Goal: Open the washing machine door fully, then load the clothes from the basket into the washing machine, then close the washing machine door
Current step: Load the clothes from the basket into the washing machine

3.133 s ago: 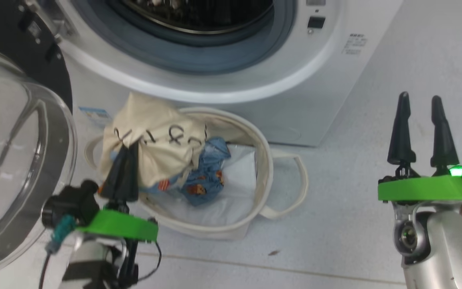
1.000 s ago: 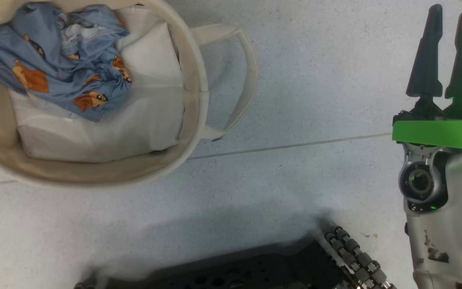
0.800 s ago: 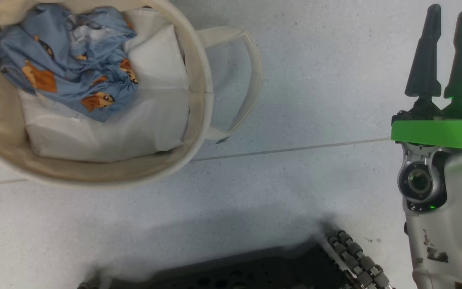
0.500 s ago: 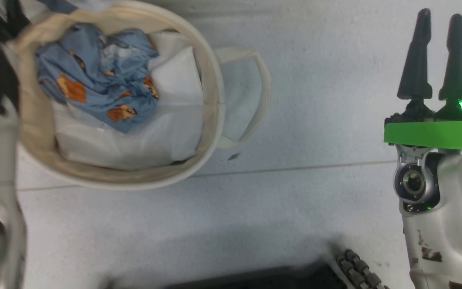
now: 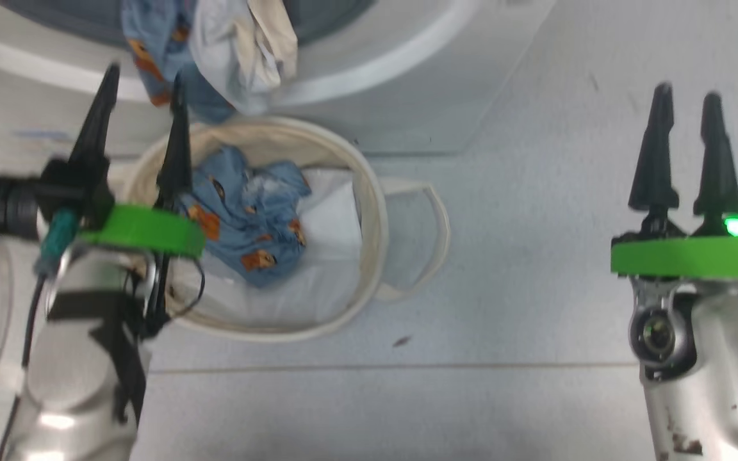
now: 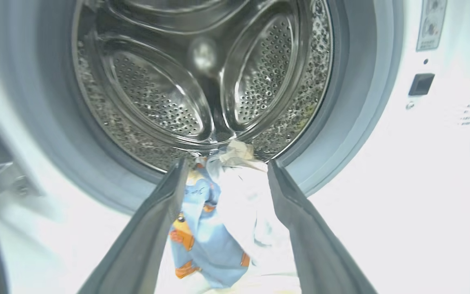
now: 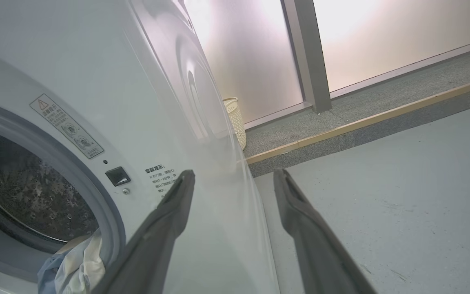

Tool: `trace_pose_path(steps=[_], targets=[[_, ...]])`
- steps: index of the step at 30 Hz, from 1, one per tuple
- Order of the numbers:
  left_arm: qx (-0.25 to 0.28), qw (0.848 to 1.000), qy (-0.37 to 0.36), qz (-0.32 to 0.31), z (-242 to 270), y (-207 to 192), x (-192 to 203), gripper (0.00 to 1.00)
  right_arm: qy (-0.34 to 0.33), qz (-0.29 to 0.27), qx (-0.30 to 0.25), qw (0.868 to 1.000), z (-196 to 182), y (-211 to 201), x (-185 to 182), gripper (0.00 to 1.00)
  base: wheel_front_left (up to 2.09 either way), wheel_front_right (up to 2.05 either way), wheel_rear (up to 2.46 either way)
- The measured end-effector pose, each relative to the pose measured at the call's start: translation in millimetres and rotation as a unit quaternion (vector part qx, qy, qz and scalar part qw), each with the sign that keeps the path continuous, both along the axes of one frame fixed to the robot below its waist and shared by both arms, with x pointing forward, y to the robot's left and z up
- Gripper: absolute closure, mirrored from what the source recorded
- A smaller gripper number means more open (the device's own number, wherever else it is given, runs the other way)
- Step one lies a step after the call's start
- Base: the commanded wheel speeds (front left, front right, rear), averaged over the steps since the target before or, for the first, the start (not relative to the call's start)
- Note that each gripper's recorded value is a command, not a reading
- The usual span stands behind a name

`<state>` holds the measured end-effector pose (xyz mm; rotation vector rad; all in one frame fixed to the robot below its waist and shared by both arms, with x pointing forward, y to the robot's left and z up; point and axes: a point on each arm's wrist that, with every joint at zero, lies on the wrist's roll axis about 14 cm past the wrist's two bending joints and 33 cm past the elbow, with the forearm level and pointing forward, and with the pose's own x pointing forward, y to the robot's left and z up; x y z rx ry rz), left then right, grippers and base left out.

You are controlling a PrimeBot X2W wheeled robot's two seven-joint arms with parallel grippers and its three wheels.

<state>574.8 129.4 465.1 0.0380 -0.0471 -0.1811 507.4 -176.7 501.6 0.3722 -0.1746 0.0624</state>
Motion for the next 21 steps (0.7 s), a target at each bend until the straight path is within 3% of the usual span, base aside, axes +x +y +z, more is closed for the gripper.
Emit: trace_pose_path(steps=[12, 21], targets=[[-0.029, 0.998, -0.011, 0.049, 34.0, 21.9, -98.1, 0.0, -0.015, 0.021, 0.014, 1.0, 33.1, 17.1, -55.2, 0.0, 0.0, 0.0, 0.0], [-0.04, 0.997, -0.023, 0.067, 44.9, 33.5, -118.3, 0.0, -0.024, 0.03, 0.014, 0.999, 42.9, 23.5, -64.7, 0.0, 0.0, 0.0, 0.0]])
